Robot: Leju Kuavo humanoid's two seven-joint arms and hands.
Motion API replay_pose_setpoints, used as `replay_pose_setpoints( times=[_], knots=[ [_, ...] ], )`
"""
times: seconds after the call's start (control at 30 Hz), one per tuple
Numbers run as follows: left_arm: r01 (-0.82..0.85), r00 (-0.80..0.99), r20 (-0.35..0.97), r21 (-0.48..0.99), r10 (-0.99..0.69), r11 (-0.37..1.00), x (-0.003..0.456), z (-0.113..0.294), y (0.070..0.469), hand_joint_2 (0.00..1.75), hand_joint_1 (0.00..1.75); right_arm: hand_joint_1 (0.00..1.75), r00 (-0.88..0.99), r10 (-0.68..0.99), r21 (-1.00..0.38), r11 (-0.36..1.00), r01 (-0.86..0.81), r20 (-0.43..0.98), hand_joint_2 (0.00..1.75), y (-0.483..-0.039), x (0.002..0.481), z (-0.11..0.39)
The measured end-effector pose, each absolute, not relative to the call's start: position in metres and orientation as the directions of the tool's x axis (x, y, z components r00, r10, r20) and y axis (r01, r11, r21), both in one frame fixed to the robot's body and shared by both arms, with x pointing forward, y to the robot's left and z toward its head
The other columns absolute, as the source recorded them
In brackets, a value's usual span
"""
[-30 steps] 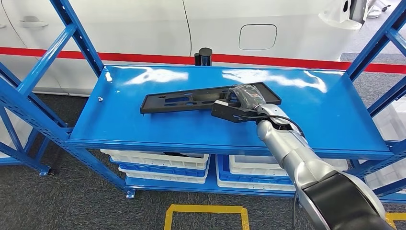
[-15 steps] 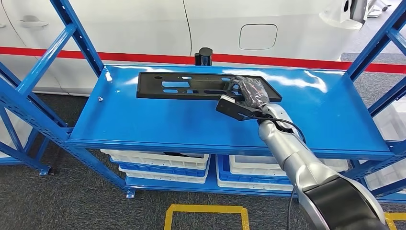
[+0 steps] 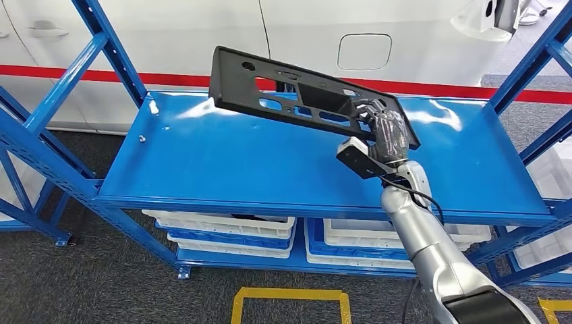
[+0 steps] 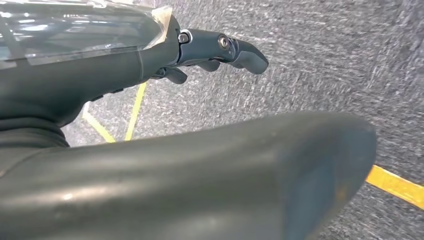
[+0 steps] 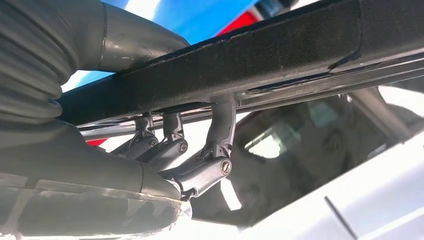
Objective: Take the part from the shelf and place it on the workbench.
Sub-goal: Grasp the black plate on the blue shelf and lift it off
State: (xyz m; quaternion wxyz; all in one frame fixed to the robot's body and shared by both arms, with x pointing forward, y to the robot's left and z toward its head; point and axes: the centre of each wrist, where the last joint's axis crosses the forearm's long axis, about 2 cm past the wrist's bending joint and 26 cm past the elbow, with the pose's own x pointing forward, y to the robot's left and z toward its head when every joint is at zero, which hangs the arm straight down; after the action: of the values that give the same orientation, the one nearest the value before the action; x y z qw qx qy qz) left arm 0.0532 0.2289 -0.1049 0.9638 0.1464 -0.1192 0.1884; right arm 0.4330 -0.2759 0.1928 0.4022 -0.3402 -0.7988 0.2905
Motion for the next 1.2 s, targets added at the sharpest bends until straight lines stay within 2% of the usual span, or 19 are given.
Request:
replay_pose_setpoints(
  times=[0.17, 0.47, 0.6, 0.73, 1.2],
  knots=[
    [-0.433, 0.876, 0.328, 0.216, 0.353, 0.875, 0.053, -0.105, 0.23, 0.0, 0.0, 1.75, -0.44, 0.769, -0.707, 0.621, 0.34, 0.464, 1.75, -0.293, 0.42, 0.184],
    [-0.397, 0.869, 0.403, 0.219, 0.288, 0.891, 0.054, -0.105, 0.231, 0.0, 0.0, 1.75, -0.411, 0.781, -0.696, 0.615, 0.371, 0.471, 1.75, -0.31, 0.397, 0.17],
    [-0.379, 0.87, 0.415, 0.219, 0.266, 0.899, 0.054, -0.105, 0.232, 1.75, 0.0, 1.75, -0.402, 0.785, -0.694, 0.611, 0.38, 0.471, 1.75, -0.315, 0.393, 0.168],
    [-0.36, 0.871, 0.424, 0.209, 0.247, 0.909, 0.055, -0.106, 0.234, 0.0, 0.0, 1.75, -0.394, 0.792, -0.696, 0.604, 0.388, 0.467, 1.75, -0.32, 0.389, 0.166],
    [-0.326, 0.887, 0.411, 0.235, 0.211, 0.916, 0.056, -0.106, 0.237, 0.0, 0.0, 1.75, -0.37, 0.801, -0.702, 0.594, 0.393, 0.471, 1.75, -0.336, 0.376, 0.156]
  ],
)
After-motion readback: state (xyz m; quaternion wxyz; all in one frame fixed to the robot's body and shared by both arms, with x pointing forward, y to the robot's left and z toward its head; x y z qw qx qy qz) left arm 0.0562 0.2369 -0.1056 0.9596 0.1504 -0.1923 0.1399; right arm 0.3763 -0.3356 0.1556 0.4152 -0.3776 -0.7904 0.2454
